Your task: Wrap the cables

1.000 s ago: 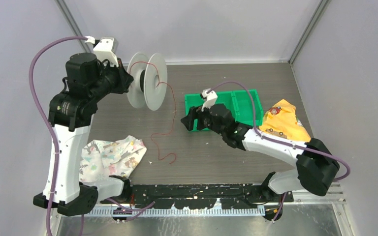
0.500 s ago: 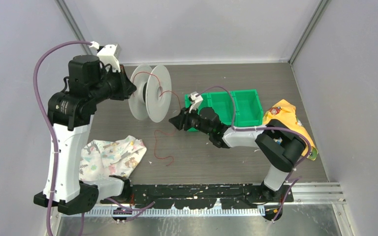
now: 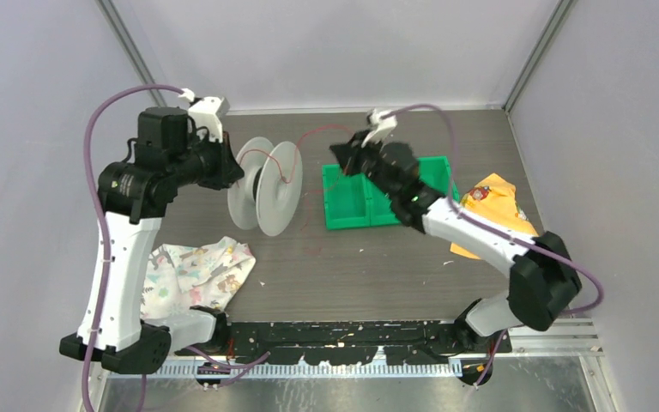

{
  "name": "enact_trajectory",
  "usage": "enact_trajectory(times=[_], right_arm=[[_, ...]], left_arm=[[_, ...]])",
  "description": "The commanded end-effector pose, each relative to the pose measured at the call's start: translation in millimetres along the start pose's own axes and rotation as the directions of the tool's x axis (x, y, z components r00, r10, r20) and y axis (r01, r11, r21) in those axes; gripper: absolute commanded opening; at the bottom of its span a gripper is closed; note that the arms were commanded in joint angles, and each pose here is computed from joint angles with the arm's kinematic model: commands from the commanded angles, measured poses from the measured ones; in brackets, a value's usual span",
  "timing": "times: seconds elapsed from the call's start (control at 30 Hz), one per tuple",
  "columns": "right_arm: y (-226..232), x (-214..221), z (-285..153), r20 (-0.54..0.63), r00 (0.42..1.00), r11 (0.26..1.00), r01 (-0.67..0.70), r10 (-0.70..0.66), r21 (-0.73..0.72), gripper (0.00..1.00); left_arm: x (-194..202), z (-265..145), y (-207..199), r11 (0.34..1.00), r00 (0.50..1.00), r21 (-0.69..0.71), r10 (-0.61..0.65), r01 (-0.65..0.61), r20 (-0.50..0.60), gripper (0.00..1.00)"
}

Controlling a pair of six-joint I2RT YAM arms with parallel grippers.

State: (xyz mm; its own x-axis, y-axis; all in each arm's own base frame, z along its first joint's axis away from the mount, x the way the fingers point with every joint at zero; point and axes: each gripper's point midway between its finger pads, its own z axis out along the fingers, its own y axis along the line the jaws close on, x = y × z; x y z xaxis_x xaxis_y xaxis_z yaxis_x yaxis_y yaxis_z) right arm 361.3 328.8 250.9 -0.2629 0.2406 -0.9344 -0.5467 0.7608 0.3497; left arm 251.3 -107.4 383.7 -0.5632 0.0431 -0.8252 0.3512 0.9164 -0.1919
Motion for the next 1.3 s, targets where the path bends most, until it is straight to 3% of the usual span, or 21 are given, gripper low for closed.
enact_trajectory(times=[0.0, 0.1, 0.23, 0.4, 0.6, 0.73, 0.83, 1.0, 1.13, 1.27], right_arm=[[-16, -98, -14, 0.100, 0.995, 1.000, 0.018, -0.020, 0.021, 0.01], [-33, -108, -9, 0.039, 0.999, 0.999, 0.011, -0.012, 0.039, 0.01], [-71, -90, 4, -0.085, 0.993, 0.990, -0.069, 0.080, 0.119, 0.00], [-98, -42, 12, -0.252, 0.947, 0.966, -0.145, 0.199, 0.216, 0.01], [-93, 12, 2, -0.372, 0.879, 0.946, -0.217, 0.297, 0.241, 0.00], [-66, 42, -10, -0.463, 0.849, 0.963, -0.179, 0.256, 0.204, 0.01], [-45, 66, -21, -0.538, 0.816, 0.974, -0.129, 0.210, 0.184, 0.01], [-43, 74, -25, -0.528, 0.814, 0.967, -0.156, 0.243, 0.203, 0.00], [-44, 77, -30, -0.547, 0.803, 0.967, -0.144, 0.237, 0.208, 0.01], [-50, 79, -39, -0.563, 0.799, 0.970, -0.105, 0.214, 0.220, 0.01]], left_arm=[[2, 8, -13, 0.993, 0.998, 0.100, 0.053, -0.055, 0.023, 0.00], [15, 14, -24, 0.981, 0.998, 0.184, 0.061, -0.056, -0.024, 0.00], [23, 14, -32, 0.968, 0.995, 0.239, 0.083, -0.069, -0.047, 0.00], [15, 10, -24, 0.982, 0.998, 0.179, 0.059, -0.055, -0.017, 0.00], [-16, -5, -40, 0.968, 0.993, 0.247, 0.021, -0.049, 0.113, 0.00], [-54, -18, -44, 0.960, 0.969, 0.279, -0.074, 0.006, 0.236, 0.00], [-72, -27, -60, 0.922, 0.954, 0.388, -0.129, 0.015, 0.272, 0.00], [-76, -19, -68, 0.871, 0.958, 0.486, -0.192, 0.067, 0.211, 0.00], [-89, -26, -67, 0.825, 0.937, 0.557, -0.263, 0.096, 0.229, 0.00], [-101, -26, -51, 0.833, 0.911, 0.534, -0.322, 0.143, 0.258, 0.00]])
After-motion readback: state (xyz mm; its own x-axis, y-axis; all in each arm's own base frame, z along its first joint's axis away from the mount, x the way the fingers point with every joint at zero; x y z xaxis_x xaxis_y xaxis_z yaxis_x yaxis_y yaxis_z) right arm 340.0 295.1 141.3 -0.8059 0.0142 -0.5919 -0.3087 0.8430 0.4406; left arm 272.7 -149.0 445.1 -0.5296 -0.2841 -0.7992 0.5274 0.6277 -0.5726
